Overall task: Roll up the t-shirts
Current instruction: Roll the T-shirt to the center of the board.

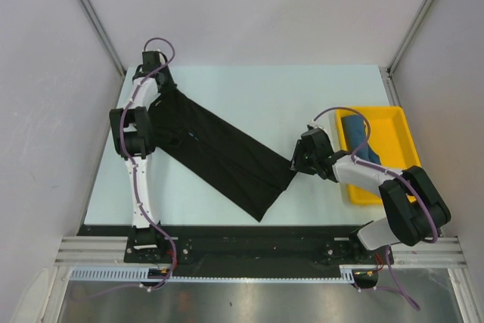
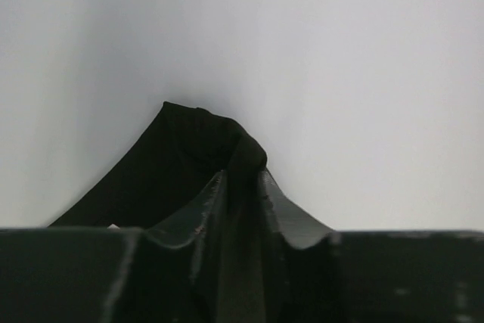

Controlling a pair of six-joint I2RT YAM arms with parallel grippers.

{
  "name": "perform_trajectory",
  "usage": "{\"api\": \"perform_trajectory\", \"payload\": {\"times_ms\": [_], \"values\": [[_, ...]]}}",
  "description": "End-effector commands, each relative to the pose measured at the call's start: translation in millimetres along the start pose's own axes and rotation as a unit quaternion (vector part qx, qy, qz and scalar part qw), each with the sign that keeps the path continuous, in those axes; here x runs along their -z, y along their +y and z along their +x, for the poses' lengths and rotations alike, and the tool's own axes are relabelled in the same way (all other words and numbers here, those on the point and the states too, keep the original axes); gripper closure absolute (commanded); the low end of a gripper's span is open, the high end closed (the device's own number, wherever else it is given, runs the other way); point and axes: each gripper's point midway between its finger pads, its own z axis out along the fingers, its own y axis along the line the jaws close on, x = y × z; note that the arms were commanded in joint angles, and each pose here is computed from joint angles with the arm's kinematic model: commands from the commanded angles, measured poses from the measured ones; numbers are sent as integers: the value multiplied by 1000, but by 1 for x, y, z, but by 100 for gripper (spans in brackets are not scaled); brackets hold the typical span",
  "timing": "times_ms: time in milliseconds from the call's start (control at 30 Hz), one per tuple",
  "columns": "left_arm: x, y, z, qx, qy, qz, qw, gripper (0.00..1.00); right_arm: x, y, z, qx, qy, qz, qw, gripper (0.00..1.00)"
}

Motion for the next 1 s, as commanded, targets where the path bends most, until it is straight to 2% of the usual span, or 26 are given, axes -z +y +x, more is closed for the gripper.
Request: {"api": "perform_trajectory", "payload": {"times_ms": [0, 167, 200, 267, 567, 667, 700, 733, 767, 833, 867, 900, 933, 967], "values": [[0, 1, -15, 8, -26, -3, 1000, 80, -5, -9, -3, -6, -13, 21, 1000, 64], [4, 1, -27, 12, -45, -7, 999, 93, -5, -16, -3, -9, -14, 34, 999, 86], [5, 1, -30, 13, -49, -8, 999, 98, -5, -19, -5, -11, -17, 41, 999, 89], [6, 1, -35, 16, -57, -11, 998, 100, -2, -25, -7, -14, -23, 53, 998, 94], [6, 0, -46, 24, -77, -7, 997, 100, -2, -36, 0, -23, -16, 55, 998, 95], [8, 0, -47, 27, -72, -2, 997, 86, -3, -33, 0, -24, -13, 47, 999, 92], [14, -1, -52, 29, -77, -2, 997, 61, -2, -32, 1, -22, -10, 43, 999, 89], [18, 1, -54, 37, -75, -2, 996, 50, -1, -30, -1, -21, -12, 40, 999, 80], [25, 0, -58, 40, -79, 0, 996, 35, 1, -30, 0, -20, -12, 39, 999, 74], [49, 4, -68, 55, -93, -8, 994, 31, 8, -27, -6, -20, -21, 33, 999, 61], [59, 7, -70, 63, -98, -13, 993, 31, 12, -27, -7, -15, -25, 33, 999, 58], [64, 13, -53, 73, -83, -21, 994, 31, 20, -24, -16, -13, -42, 28, 999, 56], [95, 17, -72, 94, -116, -37, 988, 30, 25, -26, -16, -11, -41, 35, 999, 55], [112, 20, -71, 108, -120, -48, 986, 33, 32, -24, -22, -6, -52, 34, 998, 54]]}}
